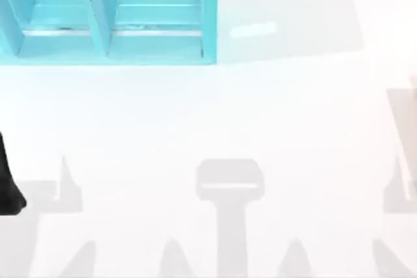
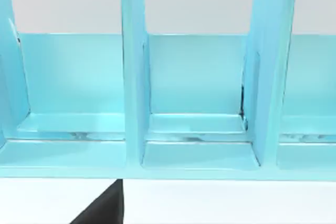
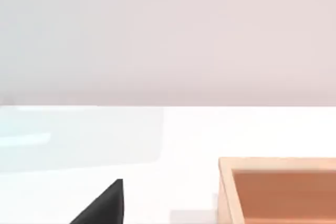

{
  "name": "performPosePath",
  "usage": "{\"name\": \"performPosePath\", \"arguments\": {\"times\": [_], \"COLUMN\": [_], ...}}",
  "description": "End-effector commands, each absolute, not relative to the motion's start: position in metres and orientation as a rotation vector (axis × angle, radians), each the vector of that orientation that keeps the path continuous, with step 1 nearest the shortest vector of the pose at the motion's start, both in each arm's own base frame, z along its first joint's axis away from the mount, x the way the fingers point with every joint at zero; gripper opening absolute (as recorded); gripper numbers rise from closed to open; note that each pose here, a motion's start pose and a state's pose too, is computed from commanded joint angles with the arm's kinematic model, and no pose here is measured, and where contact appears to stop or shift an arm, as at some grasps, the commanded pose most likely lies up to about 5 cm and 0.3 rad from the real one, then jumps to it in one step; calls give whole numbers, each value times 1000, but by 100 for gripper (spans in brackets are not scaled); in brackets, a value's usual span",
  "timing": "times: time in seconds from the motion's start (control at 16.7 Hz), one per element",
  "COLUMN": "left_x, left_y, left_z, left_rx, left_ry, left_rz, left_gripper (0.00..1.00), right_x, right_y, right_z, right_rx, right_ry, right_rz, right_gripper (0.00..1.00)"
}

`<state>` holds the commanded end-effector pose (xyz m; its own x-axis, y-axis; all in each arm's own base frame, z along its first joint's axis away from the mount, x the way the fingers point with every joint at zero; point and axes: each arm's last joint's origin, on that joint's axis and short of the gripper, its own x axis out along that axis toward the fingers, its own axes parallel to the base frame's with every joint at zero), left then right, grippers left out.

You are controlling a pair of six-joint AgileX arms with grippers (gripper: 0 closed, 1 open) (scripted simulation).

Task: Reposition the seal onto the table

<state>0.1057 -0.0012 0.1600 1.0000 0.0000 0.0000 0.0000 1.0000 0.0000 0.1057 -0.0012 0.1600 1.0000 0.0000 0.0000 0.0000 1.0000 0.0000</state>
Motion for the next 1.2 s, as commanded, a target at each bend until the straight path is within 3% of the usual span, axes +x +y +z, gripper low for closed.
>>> {"name": "performPosePath", "arguments": {"times": [0.24, 0.48, 0.78, 1.2], "left_x": [106, 106, 106, 106], "left_y": [-1, -1, -1, -1], "left_z": [160, 160, 160, 160], "left_rx": [0, 0, 0, 0], "left_ry": [0, 0, 0, 0], "left_rz": [0, 0, 0, 0], "left_gripper": [100, 100, 100, 100], "right_x": [106, 111, 149, 224], "right_y": [-3, -10, -31, -92], "right_z": [165, 196, 234, 244], "right_rx": [-13, -74, -136, -83], "right_ry": [30, 203, 651, 1286], "right_rz": [-13, -69, -129, -91], "right_gripper": [100, 100, 100, 100]}}
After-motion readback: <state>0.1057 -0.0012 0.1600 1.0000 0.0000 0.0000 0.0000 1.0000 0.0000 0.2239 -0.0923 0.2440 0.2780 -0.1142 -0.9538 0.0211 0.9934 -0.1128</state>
